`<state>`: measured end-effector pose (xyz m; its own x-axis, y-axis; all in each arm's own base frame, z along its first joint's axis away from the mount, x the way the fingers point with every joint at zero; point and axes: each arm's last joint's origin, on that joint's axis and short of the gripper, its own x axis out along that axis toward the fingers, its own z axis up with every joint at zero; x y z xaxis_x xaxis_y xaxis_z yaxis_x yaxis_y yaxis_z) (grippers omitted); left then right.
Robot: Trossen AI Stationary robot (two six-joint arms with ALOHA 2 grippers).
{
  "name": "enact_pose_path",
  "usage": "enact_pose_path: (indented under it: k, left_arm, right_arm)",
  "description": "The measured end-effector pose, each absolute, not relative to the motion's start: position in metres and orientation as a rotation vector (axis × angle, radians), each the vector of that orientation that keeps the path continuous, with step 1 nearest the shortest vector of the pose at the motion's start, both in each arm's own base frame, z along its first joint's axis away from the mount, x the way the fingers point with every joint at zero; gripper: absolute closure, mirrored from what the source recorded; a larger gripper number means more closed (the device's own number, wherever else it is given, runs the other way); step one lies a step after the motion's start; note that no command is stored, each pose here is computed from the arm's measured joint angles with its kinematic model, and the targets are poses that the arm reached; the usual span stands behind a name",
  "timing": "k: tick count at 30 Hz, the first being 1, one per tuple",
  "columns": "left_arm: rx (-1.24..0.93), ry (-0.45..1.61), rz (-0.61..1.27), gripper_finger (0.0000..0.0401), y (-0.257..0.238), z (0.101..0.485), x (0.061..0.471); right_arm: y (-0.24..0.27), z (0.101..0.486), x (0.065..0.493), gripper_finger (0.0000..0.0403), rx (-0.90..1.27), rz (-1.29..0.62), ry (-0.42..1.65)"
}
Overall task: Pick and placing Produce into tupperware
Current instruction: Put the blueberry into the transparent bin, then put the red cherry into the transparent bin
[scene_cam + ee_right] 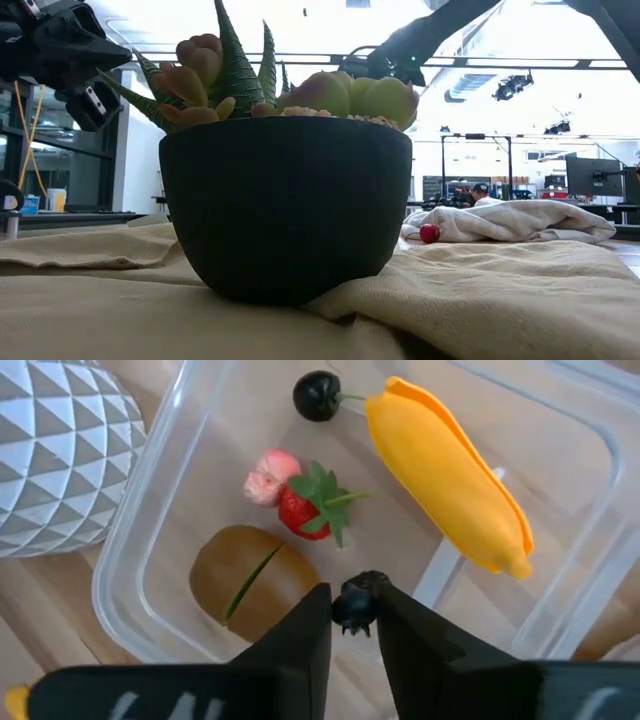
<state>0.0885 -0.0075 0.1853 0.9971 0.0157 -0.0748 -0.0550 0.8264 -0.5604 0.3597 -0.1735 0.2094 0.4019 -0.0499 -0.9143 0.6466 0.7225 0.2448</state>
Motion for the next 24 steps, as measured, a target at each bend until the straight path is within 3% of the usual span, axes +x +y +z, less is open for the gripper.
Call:
enact_pose_path:
  k: [6,13,24]
  left_arm:
    - [-0.597,0.068,0.038,0.04,-0.007,0.185,0.089]
    - [-0.597,0.068,0.038,0.04,-0.007,0.185,0.089]
    - [-0.597,0.068,0.038,0.04,-0.007,0.185,0.089]
  right_arm:
    - [-0.173,0.209,0.36,0.0307,0.641,-0.478,1.08]
    - [-0.175,0.211,0.361,0.0305,0.601,-0.489,1.054]
    - [-0.168,0.265,0.347,0.0304,0.503,-0.63,0.835]
